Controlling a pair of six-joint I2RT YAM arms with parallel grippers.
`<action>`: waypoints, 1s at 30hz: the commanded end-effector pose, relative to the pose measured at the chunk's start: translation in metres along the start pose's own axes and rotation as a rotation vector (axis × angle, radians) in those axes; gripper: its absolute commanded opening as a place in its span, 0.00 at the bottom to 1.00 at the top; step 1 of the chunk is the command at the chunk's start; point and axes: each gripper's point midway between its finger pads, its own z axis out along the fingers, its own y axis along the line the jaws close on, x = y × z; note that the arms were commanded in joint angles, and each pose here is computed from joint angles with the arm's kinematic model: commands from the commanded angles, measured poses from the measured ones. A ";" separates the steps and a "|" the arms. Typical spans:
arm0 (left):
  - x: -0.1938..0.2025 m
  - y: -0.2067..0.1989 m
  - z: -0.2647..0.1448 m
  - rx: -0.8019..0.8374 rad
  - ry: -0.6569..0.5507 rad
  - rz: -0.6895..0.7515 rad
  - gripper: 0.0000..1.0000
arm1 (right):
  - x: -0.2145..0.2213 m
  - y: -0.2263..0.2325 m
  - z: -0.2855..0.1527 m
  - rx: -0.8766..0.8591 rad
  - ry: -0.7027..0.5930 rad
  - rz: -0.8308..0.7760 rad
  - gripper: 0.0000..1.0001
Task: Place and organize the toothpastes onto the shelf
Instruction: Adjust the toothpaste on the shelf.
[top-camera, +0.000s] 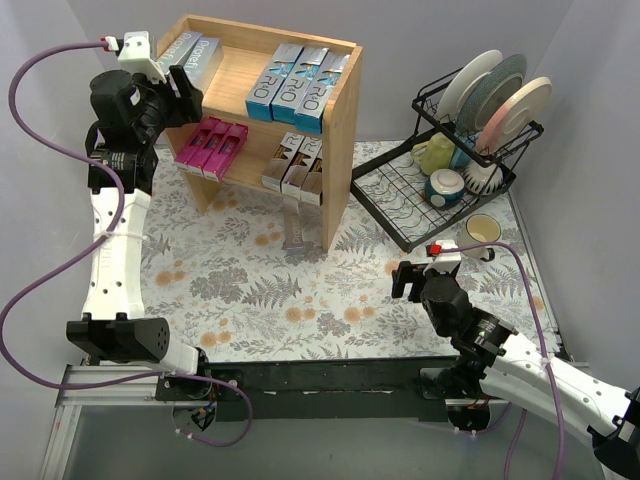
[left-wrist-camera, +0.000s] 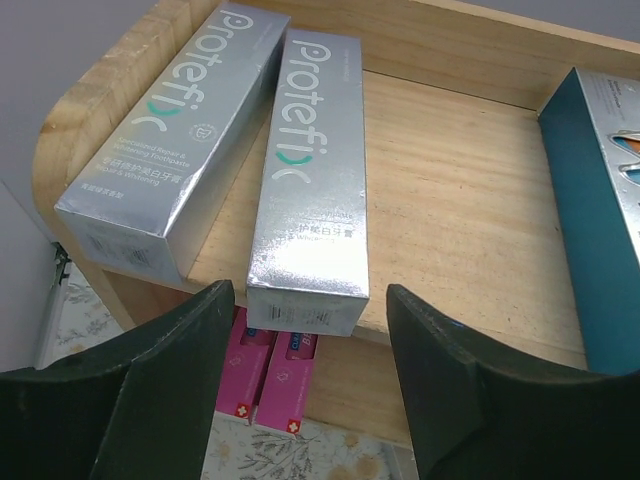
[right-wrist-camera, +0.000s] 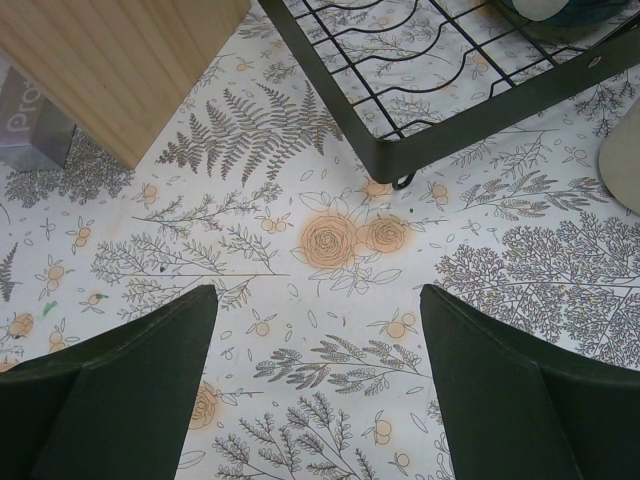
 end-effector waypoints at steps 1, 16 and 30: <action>-0.010 0.010 -0.004 -0.061 -0.043 0.007 0.59 | -0.012 0.002 0.000 0.002 -0.035 0.029 0.90; -0.012 0.038 0.006 -0.205 -0.069 0.026 0.42 | -0.010 0.002 0.001 0.003 -0.030 0.020 0.90; -0.019 0.046 -0.005 -0.267 -0.104 -0.029 0.48 | -0.009 0.002 0.002 0.002 -0.023 0.011 0.90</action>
